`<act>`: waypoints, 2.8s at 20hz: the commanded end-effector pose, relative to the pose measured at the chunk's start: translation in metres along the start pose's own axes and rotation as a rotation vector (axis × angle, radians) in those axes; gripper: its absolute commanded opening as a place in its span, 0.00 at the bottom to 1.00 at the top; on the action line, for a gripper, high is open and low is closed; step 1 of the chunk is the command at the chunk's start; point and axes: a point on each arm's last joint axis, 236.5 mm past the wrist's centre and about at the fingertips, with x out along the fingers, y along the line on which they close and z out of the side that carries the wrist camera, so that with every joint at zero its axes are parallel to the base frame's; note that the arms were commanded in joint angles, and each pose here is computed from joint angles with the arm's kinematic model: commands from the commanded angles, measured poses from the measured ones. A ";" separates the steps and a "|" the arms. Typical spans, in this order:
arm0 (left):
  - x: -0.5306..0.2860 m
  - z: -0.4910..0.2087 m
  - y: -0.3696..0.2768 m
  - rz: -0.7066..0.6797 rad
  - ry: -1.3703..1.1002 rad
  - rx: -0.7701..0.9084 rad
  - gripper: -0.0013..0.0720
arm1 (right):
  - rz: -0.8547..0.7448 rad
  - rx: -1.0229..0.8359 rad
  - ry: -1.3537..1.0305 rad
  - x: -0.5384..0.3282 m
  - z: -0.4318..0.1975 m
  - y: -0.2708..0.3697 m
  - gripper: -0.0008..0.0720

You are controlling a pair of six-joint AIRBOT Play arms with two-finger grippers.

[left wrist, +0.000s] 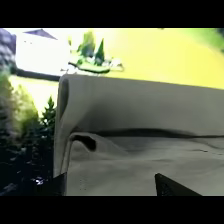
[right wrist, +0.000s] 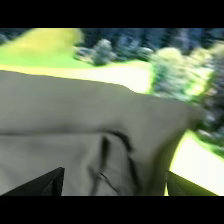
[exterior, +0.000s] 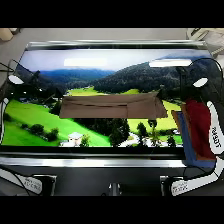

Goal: Fold the shirts.

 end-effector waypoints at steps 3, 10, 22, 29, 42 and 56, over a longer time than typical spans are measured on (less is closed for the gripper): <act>-0.071 0.012 -0.051 -0.019 -0.121 0.082 0.88 | -0.022 0.057 0.208 0.008 -0.051 -0.022 1.00; -0.129 0.002 -0.105 -0.036 -0.244 0.201 0.88 | 0.181 0.172 0.243 0.044 -0.062 0.019 1.00; 0.030 -0.057 -0.185 -0.127 -0.025 0.394 0.06 | 0.348 -0.010 0.122 -0.049 -0.001 0.127 0.04; 0.184 -0.154 -0.303 -0.521 0.194 0.100 0.06 | 0.324 -0.020 0.016 -0.147 0.010 0.174 0.04; 0.177 -0.123 -0.353 -0.668 -0.007 0.090 0.06 | 0.248 -0.060 -0.030 -0.190 0.002 0.190 0.04; -0.328 -0.009 -0.281 -0.474 -0.966 0.493 0.06 | 0.737 0.031 0.035 0.077 0.001 0.376 0.13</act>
